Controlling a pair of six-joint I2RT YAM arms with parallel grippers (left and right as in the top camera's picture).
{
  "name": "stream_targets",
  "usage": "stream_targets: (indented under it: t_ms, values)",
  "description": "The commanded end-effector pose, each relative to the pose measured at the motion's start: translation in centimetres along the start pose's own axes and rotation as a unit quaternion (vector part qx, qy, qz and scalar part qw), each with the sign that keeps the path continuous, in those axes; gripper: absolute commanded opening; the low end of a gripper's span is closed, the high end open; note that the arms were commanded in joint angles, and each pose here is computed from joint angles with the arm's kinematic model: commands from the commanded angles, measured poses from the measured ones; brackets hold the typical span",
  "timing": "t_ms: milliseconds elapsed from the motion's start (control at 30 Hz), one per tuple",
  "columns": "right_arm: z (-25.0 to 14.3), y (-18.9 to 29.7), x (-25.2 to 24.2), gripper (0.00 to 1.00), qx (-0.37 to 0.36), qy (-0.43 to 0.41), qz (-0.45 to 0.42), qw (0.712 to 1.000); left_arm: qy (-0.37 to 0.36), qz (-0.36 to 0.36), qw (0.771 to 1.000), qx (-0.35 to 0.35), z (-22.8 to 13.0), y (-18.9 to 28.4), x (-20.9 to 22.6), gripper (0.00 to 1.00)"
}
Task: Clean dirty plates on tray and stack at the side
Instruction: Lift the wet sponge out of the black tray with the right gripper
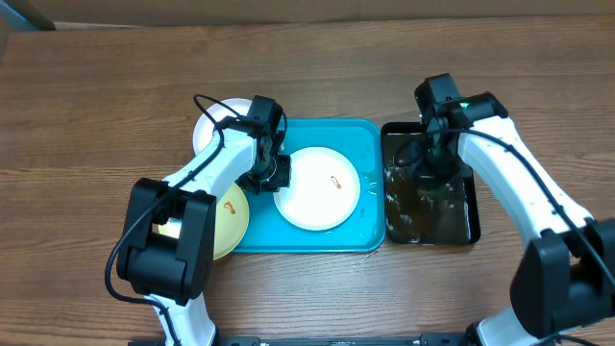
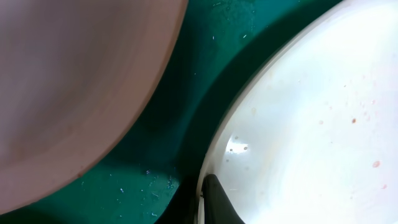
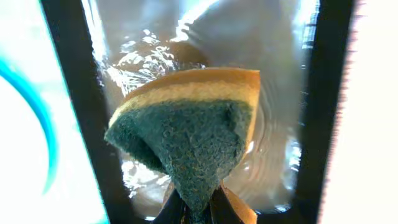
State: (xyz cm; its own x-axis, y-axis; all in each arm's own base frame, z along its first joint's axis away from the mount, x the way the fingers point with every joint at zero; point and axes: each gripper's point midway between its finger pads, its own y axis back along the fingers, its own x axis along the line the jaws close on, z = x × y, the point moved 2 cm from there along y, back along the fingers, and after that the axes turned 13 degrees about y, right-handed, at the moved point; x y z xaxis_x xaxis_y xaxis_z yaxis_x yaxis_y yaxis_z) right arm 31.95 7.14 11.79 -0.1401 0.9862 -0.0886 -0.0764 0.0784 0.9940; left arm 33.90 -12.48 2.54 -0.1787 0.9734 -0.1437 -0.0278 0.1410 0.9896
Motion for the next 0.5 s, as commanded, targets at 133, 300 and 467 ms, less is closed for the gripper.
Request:
stream_targets:
  t_ms: [133, 300, 467]
  values:
    - [1.39, 1.6, -0.71, 0.04, -0.054, 0.005, -0.094, 0.994, 0.001, 0.025, 1.0, 0.019, -1.02, -1.62, 1.03, 0.04]
    - [1.39, 1.74, -1.02, 0.04, -0.058, -0.009, -0.11, 0.992, 0.001, 0.025, 1.0, 0.02, -1.03, -1.62, 1.04, 0.04]
    - [1.3, 1.85, -1.6, 0.04, -0.059, -0.02, -0.129, 0.99, 0.001, 0.025, 1.0, 0.02, -1.03, -1.62, 1.04, 0.05]
